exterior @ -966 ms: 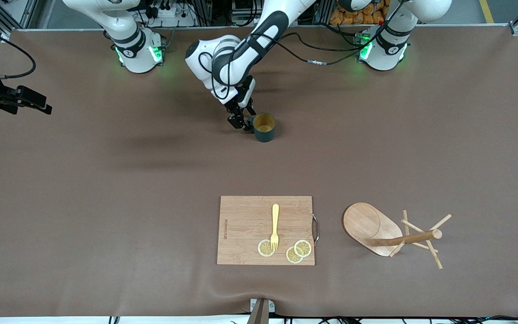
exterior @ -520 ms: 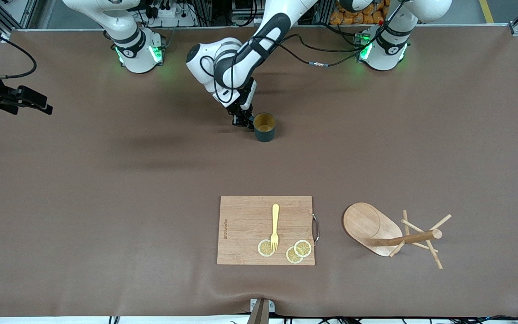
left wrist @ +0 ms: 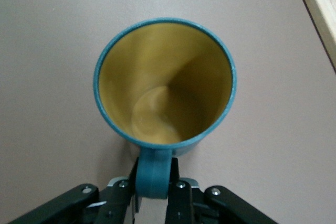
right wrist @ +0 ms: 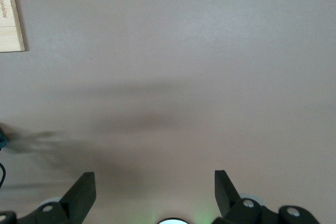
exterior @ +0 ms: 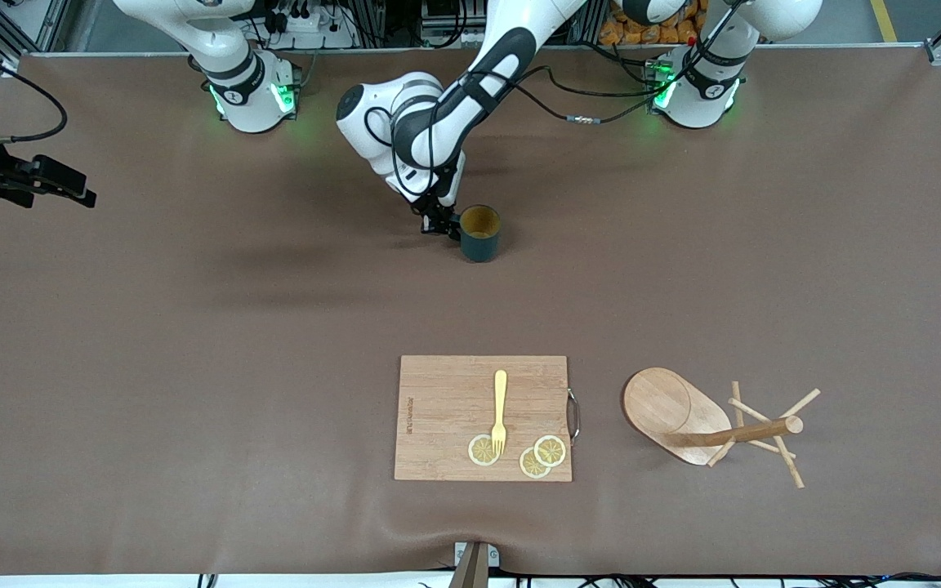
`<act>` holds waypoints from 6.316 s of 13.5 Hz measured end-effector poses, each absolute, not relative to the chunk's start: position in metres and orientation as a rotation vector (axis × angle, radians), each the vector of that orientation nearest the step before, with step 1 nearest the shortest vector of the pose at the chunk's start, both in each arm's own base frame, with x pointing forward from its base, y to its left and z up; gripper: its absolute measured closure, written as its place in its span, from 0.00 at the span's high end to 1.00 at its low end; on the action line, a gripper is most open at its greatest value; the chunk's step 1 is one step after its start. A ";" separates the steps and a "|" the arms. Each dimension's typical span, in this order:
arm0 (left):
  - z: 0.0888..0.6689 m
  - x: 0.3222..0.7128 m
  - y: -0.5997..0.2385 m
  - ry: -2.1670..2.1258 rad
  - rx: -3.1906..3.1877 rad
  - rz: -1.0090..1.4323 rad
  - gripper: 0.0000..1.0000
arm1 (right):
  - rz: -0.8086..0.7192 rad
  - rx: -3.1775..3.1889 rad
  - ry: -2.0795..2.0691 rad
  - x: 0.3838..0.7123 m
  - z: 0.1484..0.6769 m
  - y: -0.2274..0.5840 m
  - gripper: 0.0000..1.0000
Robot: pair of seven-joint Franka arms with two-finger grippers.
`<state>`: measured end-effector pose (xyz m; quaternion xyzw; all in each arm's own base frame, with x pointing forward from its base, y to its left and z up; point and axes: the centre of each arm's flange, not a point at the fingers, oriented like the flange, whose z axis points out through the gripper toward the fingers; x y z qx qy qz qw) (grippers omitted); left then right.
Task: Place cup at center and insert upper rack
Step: 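Lower the left gripper and grasp the mug by its handle, then lift the mug and carry it to the wooden mug tree, then hook the mug handle onto a mug tree peg with the left gripper, then open the left gripper to release the mug on the peg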
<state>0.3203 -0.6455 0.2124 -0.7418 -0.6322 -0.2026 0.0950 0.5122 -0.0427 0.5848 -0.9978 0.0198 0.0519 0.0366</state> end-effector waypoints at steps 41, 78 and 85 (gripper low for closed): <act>0.405 0.724 -0.017 -2.347 -2.689 2.199 0.21 | 0.149 -3.078 0.042 0.515 0.587 -0.012 1.00; 0.310 0.726 0.036 -2.323 -2.994 2.082 0.32 | 0.154 -3.082 0.058 0.514 0.587 -0.002 1.00; 0.327 0.725 0.030 -2.197 -3.055 2.146 0.85 | 0.153 -3.083 0.062 0.514 0.587 -0.003 1.00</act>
